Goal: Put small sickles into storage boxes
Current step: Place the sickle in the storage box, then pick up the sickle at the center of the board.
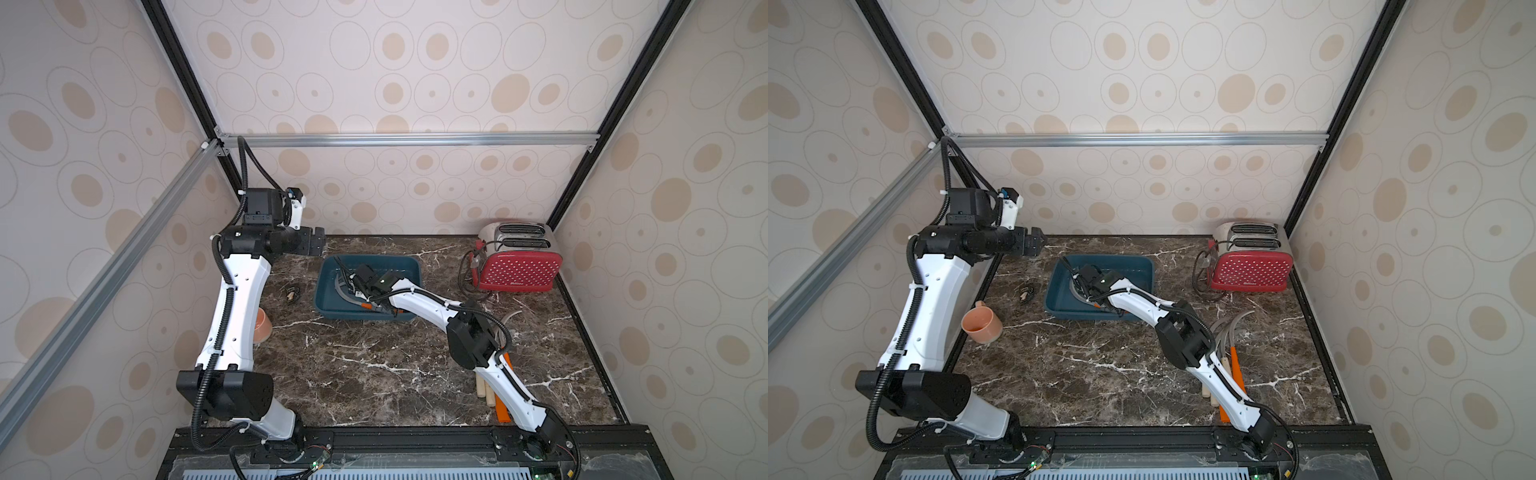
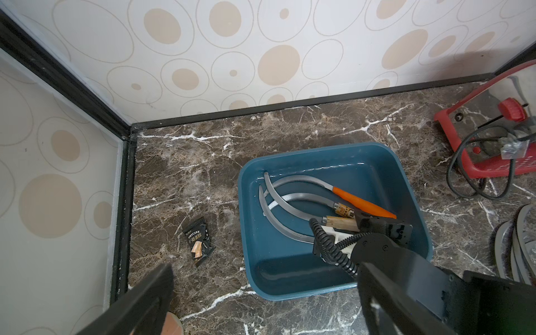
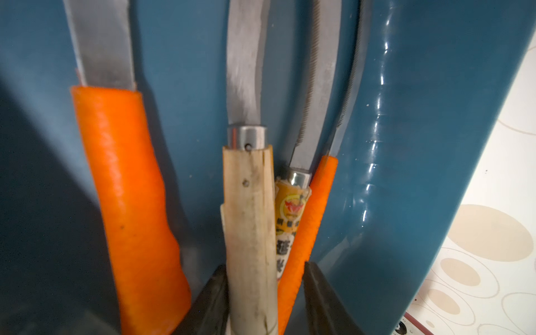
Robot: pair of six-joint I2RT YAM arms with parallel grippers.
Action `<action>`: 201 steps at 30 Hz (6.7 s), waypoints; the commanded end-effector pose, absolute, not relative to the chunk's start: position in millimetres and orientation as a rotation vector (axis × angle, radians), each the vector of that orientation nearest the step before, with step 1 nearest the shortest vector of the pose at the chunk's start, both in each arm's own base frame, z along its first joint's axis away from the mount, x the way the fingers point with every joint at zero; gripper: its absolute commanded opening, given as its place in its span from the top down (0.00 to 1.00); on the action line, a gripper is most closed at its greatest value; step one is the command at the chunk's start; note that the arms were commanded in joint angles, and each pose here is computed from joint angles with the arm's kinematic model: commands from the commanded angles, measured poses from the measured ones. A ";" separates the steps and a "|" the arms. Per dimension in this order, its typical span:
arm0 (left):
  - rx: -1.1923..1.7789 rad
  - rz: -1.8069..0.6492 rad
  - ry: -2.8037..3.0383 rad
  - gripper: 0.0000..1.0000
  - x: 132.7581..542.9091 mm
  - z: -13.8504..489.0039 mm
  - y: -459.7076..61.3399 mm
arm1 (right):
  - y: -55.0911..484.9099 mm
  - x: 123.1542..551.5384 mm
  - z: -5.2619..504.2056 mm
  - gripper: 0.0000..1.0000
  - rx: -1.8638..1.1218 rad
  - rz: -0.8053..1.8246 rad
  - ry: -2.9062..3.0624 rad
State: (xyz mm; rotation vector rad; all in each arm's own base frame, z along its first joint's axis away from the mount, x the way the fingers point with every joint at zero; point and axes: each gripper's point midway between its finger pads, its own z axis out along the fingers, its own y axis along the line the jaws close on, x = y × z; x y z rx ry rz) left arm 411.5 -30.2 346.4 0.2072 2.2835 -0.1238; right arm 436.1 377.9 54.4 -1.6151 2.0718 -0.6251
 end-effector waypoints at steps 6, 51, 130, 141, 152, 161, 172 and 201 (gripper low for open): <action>0.232 -0.132 2.234 0.01 422.0 360.3 -32.4 | 388.1 450.5 98.1 0.56 -1.443 -0.526 2.067; 0.526 -0.216 2.327 0.01 403.9 304.4 -89.2 | 143.5 242.9 81.5 0.59 0.168 0.080 2.810; 0.607 -0.213 2.351 0.01 426.5 287.1 -111.1 | 103.8 201.8 11.2 0.63 0.351 -0.074 2.948; 0.603 -0.221 2.357 0.01 425.9 285.6 -111.5 | 99.5 199.2 6.8 0.72 0.355 -0.095 2.943; 0.602 -0.215 2.346 0.01 426.3 289.6 -110.9 | 101.4 202.0 6.6 0.86 0.340 -0.086 2.940; 0.598 -0.219 2.342 0.01 426.5 291.2 -111.6 | 110.9 208.6 14.8 0.99 0.282 -0.020 2.928; 0.593 -0.224 2.336 0.01 427.0 293.4 -111.9 | 124.9 217.0 29.9 1.00 0.194 0.085 2.900; 0.585 -0.236 2.327 0.01 425.8 297.4 -113.3 | 136.0 217.1 56.2 1.00 0.047 0.089 2.859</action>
